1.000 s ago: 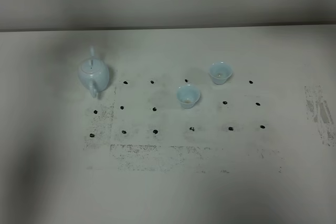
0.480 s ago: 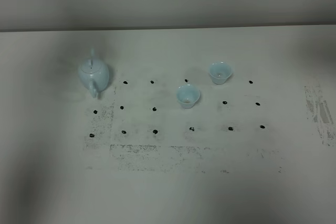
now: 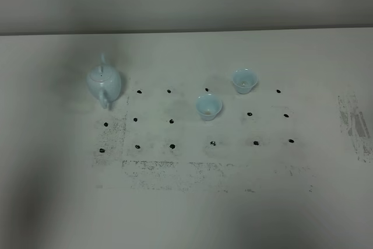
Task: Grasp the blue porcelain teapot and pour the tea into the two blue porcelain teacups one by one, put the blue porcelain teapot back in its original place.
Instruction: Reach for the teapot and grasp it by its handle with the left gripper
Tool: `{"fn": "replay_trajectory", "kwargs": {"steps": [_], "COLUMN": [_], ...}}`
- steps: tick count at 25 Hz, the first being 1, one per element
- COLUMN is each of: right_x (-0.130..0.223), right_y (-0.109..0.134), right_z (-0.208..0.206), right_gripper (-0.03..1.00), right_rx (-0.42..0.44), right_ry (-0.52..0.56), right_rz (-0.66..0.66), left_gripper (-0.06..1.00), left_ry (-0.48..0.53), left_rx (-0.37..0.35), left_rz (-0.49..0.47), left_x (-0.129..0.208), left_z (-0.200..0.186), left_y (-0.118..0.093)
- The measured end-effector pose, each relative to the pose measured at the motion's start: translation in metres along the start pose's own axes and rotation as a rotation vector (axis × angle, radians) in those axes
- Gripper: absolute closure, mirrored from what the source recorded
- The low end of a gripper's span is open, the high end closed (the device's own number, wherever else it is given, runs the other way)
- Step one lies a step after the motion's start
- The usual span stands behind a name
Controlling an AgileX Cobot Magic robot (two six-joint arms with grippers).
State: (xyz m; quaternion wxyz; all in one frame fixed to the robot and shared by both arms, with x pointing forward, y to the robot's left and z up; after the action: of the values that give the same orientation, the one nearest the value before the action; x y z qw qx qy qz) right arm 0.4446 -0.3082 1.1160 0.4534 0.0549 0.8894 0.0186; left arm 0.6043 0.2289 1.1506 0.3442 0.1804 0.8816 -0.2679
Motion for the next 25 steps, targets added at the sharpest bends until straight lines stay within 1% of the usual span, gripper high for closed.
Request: {"fn": "replay_trajectory", "kwargs": {"steps": [3,7,10,13,20,22,25], "right_x": [0.03,0.072,0.095,0.113,0.14,0.146,0.157], "right_y": [0.004,0.004,0.003,0.003,0.005,0.007,0.007], "right_z": [-0.012,-0.019,-0.029,-0.038,-0.05,-0.051,-0.045], "right_gripper": [0.41,0.41,0.41,0.41,0.41,0.41,0.42], "right_rx": [-0.022,-0.033,-0.037,-0.043,-0.066,-0.079,-0.083], "right_ry": [-0.022,0.004,0.007,0.009,-0.04,-0.051,-0.036], "right_rz": [-0.024,-0.036,-0.043,-0.055,-0.052,-0.048,-0.045], "left_gripper": [0.35,0.35,0.35,0.35,0.35,0.35,0.35], "left_ry": [0.0,0.0,0.0,0.0,0.0,0.0,0.0], "left_rx": [0.0,0.0,0.0,0.0,0.001,0.001,0.001], "left_rz": [0.007,0.011,0.011,0.013,0.017,0.017,0.017], "left_x": [0.0,0.0,0.0,0.0,0.0,0.0,0.0], "left_z": [0.0,0.0,0.0,0.0,0.0,0.0,0.0], "left_y": [0.0,0.0,0.0,0.0,0.0,0.0,0.0]}}
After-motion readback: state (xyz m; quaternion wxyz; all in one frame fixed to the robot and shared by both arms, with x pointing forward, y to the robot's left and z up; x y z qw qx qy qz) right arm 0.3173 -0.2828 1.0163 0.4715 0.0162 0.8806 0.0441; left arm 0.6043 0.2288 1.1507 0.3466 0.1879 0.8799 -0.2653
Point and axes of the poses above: a point on each arm's last joint axis where the gripper is mounted, z pointing out along that axis toward the gripper, y along the wrist's bending axis when the last joint is at zero, x = y × z, the point moved 9 cm from there along z, pointing out along that axis toward the gripper, and after that the axes turned 7 degrees about z, right-handed, at the moved point
